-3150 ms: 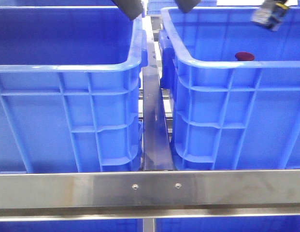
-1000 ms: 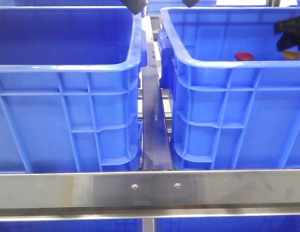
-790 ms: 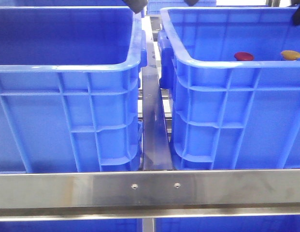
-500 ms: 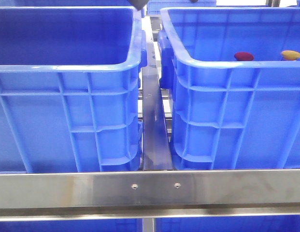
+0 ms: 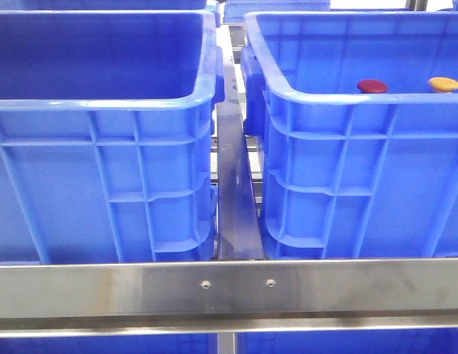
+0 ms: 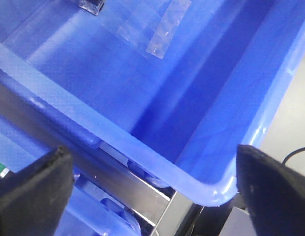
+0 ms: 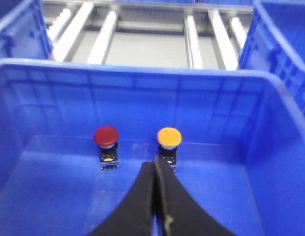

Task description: Pick red and yellow buttons and place in box

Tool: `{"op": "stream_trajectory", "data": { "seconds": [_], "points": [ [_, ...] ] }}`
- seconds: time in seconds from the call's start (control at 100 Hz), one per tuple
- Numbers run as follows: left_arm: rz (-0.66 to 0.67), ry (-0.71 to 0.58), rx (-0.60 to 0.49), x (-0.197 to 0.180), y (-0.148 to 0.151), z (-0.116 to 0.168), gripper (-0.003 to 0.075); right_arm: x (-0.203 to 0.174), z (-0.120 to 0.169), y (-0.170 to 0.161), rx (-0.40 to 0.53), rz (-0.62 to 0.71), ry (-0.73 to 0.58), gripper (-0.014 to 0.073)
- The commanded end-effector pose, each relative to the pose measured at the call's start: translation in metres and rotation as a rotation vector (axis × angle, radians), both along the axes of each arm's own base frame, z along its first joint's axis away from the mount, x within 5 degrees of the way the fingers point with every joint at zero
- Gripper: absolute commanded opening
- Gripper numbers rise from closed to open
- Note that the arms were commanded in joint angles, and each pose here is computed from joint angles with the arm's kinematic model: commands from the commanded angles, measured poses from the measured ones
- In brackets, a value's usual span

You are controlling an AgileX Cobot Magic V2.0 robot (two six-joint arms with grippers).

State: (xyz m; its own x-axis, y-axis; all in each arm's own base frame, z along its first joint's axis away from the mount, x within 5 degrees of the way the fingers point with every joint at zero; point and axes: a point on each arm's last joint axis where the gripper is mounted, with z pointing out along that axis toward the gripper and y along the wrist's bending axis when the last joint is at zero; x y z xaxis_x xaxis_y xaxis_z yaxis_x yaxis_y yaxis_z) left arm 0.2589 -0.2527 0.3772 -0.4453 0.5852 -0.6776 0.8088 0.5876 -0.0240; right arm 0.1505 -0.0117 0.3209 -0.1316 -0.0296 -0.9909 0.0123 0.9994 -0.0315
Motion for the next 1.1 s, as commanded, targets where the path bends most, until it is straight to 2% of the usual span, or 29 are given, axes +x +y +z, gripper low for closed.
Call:
{"op": "stream_trajectory", "data": {
  "seconds": [0.0,0.16,0.26,0.33,0.52,0.55,0.8,1.09],
  "points": [
    [0.003,-0.095,-0.113,-0.009,0.003,0.032,0.058,-0.022,0.006,0.003,-0.012,-0.003,-0.085,-0.0069],
    [0.003,-0.096,-0.115,-0.008,0.003,0.032,0.0531,-0.056,-0.005,0.009,-0.027,-0.002,-0.174,-0.0069],
    [0.003,-0.096,-0.115,-0.008,0.003,0.032,0.0459,-0.068,-0.012,0.011,-0.034,-0.003,-0.21,-0.0069],
    [0.005,-0.102,-0.12,-0.008,0.003,0.033,0.0363,-0.073,-0.017,0.013,-0.036,-0.001,-0.224,-0.0069],
    [0.011,-0.104,-0.13,-0.009,0.004,0.035,0.001,-0.075,-0.02,0.014,-0.036,0.009,-0.224,-0.0069],
    [0.011,-0.106,-0.132,-0.009,0.004,0.036,-0.0019,-0.075,-0.02,0.014,-0.036,0.009,-0.224,-0.0069],
    [0.017,-0.151,-0.134,-0.016,0.013,0.047,-0.002,-0.075,-0.02,0.014,-0.036,0.009,-0.224,-0.0069],
    [0.063,-0.222,-0.191,-0.038,0.042,0.055,-0.002,-0.075,-0.02,0.014,-0.036,0.01,-0.224,-0.0069]
  ]
}}
